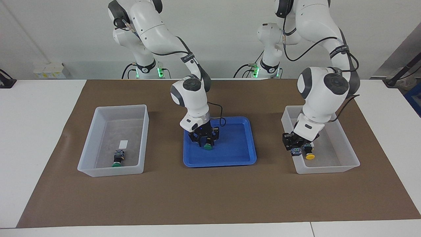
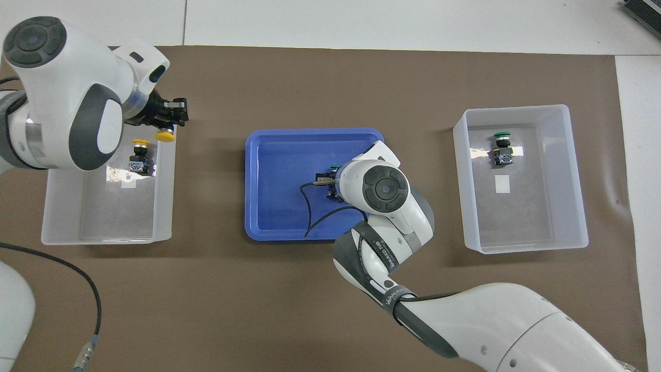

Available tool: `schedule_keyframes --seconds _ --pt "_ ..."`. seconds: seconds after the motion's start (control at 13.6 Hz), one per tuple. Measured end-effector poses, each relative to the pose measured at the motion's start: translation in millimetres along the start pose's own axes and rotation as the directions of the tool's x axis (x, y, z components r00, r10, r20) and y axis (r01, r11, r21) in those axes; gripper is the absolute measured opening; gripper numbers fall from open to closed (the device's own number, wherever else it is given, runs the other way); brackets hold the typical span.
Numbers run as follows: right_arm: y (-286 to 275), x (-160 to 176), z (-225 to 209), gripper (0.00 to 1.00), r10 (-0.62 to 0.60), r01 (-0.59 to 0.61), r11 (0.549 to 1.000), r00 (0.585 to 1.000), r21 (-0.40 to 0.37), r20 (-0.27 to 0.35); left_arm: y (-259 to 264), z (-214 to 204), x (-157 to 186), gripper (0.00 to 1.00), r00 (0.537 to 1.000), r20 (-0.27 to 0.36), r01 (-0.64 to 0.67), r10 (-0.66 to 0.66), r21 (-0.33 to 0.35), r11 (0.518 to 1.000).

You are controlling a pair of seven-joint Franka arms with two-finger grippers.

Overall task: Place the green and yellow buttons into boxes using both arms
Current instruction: 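Carry the yellow button into its bin while the right gripper lifts green, then release the yellow button in its bin while the right gripper drops green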

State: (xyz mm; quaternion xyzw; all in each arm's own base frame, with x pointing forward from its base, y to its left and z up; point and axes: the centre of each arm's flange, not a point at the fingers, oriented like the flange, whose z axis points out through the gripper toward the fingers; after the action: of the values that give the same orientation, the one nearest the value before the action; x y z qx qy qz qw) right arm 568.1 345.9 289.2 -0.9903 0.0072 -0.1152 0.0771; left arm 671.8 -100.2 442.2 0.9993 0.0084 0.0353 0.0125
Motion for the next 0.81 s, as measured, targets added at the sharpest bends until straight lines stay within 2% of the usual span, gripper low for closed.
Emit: schedule_keyframes --seconds 0.15,0.44,0.81 --pt "0.7 0.9 -1.4 0.32 0.001 -0.001 1.0 1.0 -0.001 -0.001 -26.4 -2.1 3.5 0.46 0.999 0.005 -0.033 0.033 0.004 0.999" --pt "8.0 9.8 -17.5 0.32 -0.007 0.006 1.0 1.0 -0.015 -0.007 -59.4 0.9 4.7 0.46 0.995 0.021 -0.099 0.098 0.031 0.995" --pt "62.4 44.0 -85.2 0.32 -0.062 0.062 0.994 0.998 -0.093 0.005 -116.0 20.8 2.2 0.46 0.988 0.011 -0.153 0.153 0.056 0.987"
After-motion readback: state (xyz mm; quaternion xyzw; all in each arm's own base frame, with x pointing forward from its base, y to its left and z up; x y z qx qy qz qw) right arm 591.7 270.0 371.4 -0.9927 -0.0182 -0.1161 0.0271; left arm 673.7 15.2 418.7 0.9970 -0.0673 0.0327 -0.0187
